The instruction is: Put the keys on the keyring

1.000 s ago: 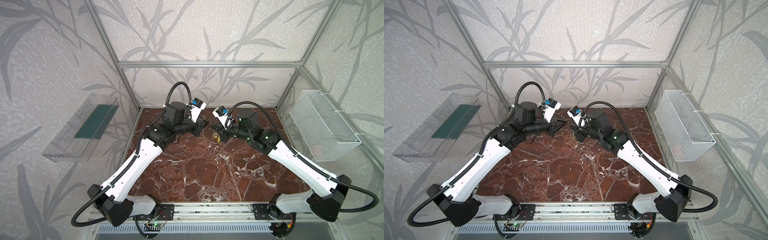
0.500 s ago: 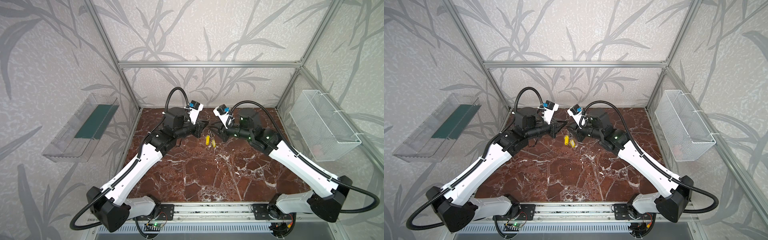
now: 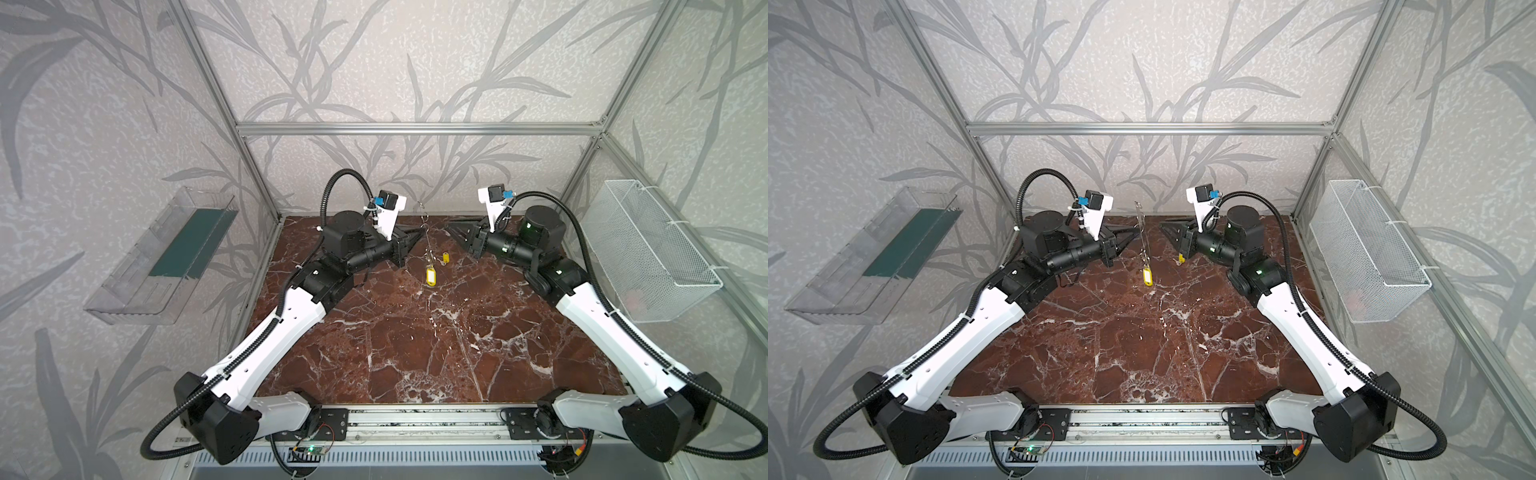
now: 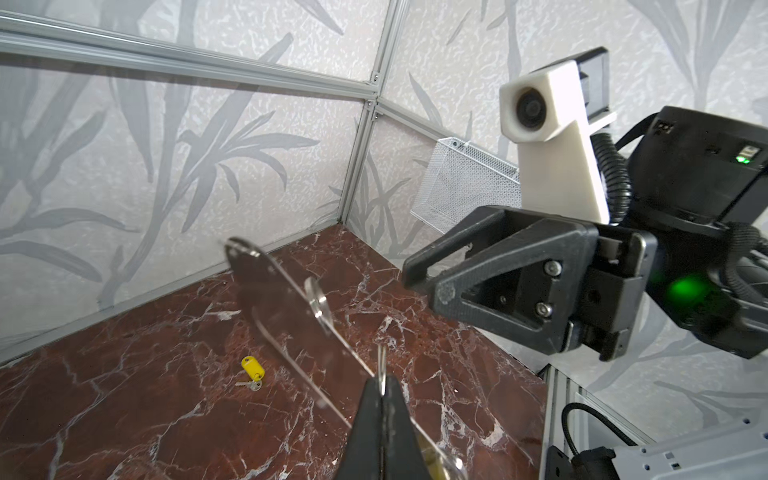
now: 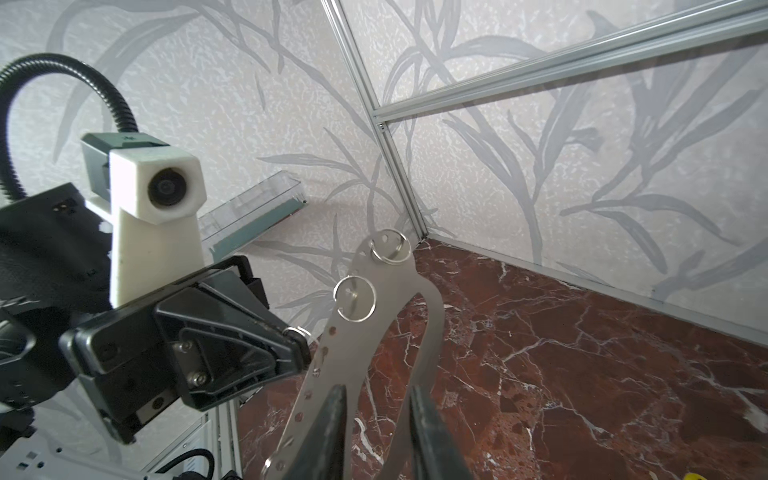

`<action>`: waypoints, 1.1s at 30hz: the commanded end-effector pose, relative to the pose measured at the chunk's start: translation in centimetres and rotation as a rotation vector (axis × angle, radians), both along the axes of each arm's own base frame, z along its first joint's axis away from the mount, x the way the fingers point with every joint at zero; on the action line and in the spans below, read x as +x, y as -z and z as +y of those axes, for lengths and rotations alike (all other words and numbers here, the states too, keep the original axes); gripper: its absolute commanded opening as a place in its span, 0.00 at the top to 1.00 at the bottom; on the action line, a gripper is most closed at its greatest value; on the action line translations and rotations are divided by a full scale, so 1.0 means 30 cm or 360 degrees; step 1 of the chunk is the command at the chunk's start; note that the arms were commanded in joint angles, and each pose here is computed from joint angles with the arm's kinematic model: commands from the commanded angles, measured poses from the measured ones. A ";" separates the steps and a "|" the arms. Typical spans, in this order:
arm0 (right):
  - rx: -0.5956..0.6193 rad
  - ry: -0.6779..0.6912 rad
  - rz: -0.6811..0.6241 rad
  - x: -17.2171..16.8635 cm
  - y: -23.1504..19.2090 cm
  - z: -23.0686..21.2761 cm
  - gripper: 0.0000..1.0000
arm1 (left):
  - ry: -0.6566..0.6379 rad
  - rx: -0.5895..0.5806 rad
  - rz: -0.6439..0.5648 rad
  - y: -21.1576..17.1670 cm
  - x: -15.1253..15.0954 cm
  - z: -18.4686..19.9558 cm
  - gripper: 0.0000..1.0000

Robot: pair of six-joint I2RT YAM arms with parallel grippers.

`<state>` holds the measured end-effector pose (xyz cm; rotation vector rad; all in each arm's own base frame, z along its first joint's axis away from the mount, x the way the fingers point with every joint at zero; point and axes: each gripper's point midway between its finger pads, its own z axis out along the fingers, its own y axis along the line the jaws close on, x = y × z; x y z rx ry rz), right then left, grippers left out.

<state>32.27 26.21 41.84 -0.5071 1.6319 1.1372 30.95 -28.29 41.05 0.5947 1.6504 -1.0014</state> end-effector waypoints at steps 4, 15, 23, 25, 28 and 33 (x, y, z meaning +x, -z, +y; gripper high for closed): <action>0.0270 -0.0204 -0.0047 -0.041 -0.116 0.027 0.72 | 0.0177 -0.0221 -0.0151 -0.163 -0.044 -0.023 1.00; 0.0322 -0.0232 -0.0030 -0.049 -0.117 0.028 0.76 | 0.0277 -0.0301 -0.0143 -0.200 -0.054 -0.035 1.00; 0.0307 -0.0286 0.0004 -0.050 -0.097 0.048 0.78 | 0.0296 -0.0311 -0.0138 -0.208 -0.059 -0.030 1.00; 0.0305 -0.0295 0.0001 -0.052 -0.099 0.050 0.80 | 0.0305 -0.0311 -0.0129 -0.206 -0.060 -0.034 1.00; 0.0293 -0.0313 0.0017 -0.052 -0.089 0.061 0.81 | 0.0318 -0.0313 -0.0122 -0.208 -0.062 -0.037 1.00; 0.0291 -0.0349 0.0001 -0.065 -0.097 0.073 0.83 | 0.0349 -0.0322 -0.0094 -0.210 -0.061 -0.047 1.00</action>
